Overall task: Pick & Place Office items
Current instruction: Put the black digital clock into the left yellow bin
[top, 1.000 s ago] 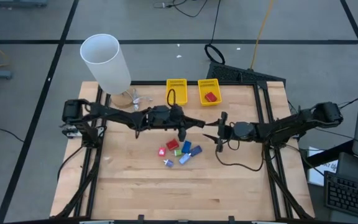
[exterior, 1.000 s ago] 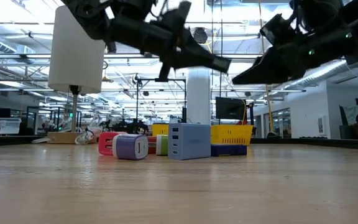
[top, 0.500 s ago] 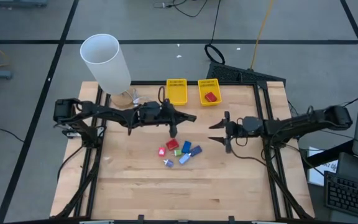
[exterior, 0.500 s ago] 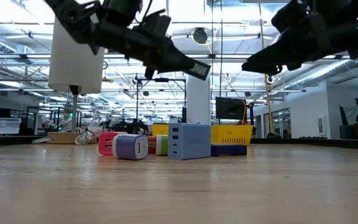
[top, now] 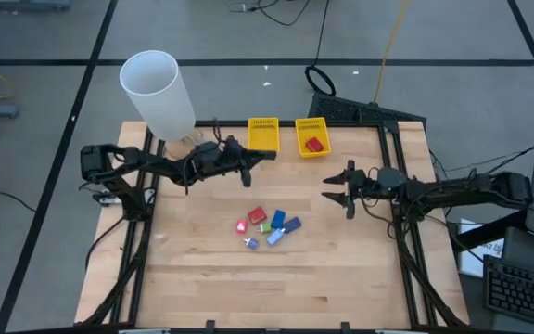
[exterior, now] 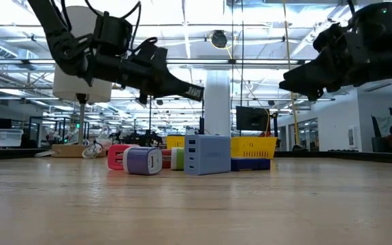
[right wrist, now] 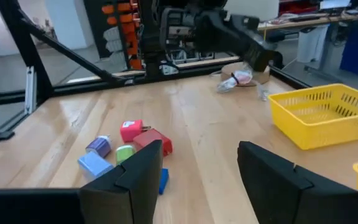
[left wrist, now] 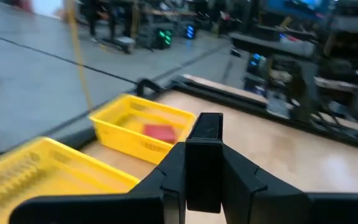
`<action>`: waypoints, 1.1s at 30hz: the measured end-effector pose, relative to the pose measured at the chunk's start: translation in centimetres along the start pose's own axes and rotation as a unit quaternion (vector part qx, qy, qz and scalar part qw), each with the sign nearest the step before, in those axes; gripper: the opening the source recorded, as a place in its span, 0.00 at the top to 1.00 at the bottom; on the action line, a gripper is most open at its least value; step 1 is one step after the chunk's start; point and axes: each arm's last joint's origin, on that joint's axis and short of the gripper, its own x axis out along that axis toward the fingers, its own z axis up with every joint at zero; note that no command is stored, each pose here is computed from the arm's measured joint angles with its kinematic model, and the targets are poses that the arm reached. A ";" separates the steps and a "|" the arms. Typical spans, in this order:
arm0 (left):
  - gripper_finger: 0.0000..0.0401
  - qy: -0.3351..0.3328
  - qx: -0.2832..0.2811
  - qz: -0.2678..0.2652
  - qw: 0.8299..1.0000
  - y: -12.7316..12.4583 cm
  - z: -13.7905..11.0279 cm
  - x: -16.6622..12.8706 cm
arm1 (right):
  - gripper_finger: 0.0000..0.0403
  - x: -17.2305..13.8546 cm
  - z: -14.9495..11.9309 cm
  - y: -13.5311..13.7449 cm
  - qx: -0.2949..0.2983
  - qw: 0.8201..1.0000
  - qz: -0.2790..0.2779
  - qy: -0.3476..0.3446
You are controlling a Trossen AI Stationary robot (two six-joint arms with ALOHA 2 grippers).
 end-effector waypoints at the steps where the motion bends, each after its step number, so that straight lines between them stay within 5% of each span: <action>1: 0.85 -0.007 -0.001 0.013 1.000 0.5 0.2 0.0 | 0.51 0.0 0.0 -0.2 0.004 1.000 -0.004 0.000; 13: 0.85 0.009 -0.028 0.108 0.994 4.6 -0.2 0.1 | 0.51 -0.1 0.1 -0.9 0.008 1.000 -0.018 -0.002; 33: 0.84 0.063 -0.047 0.227 0.971 6.2 -3.7 4.8 | 0.51 -0.1 0.0 -0.9 0.003 1.000 -0.020 0.002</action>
